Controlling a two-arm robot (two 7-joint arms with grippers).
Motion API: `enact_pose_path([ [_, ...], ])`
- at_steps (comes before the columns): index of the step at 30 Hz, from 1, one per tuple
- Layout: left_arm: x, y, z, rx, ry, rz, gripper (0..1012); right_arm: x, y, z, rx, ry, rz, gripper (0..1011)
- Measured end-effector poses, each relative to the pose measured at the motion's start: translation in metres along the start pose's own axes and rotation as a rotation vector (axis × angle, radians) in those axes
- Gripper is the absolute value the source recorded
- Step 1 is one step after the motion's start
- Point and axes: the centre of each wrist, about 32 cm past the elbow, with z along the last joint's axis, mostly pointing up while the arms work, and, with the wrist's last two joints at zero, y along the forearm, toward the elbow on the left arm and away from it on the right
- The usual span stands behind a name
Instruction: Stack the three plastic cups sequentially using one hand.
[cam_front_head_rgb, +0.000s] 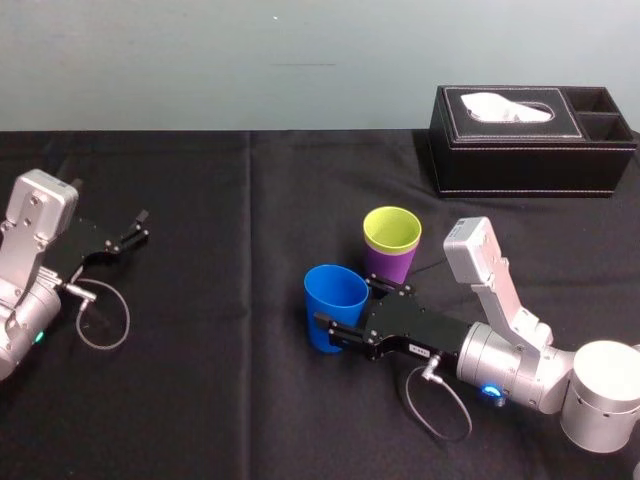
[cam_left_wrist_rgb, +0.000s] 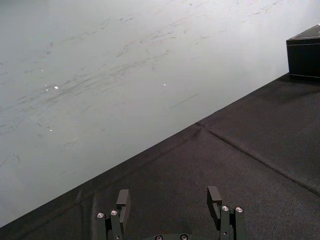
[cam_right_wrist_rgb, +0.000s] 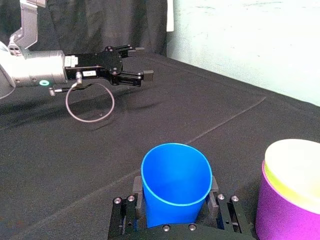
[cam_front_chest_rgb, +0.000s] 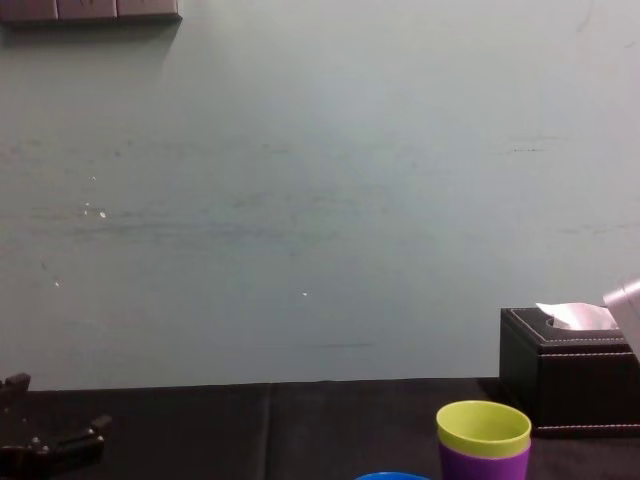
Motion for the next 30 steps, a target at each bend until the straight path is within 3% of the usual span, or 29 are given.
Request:
enact_pose_path([
  [14,0.0000,0.000,0.000,0.000,0.000,0.000,1011,-0.0002,0.000,0.000,0.000,0.000,-0.001,724],
  [18,0.0000,0.000,0.000,0.000,0.000,0.000,1011,-0.0051,-0.004,0.004,0.013,-0.016,-0.019,726],
  [24,0.0000,0.000,0.000,0.000,0.000,0.000,1011,-0.0180,-0.017,0.022,0.027,-0.045,-0.058,726],
  [30,0.0000,0.000,0.000,0.000,0.000,0.000,1011,-0.0266,-0.033,0.050,-0.010,-0.047,-0.102,726],
])
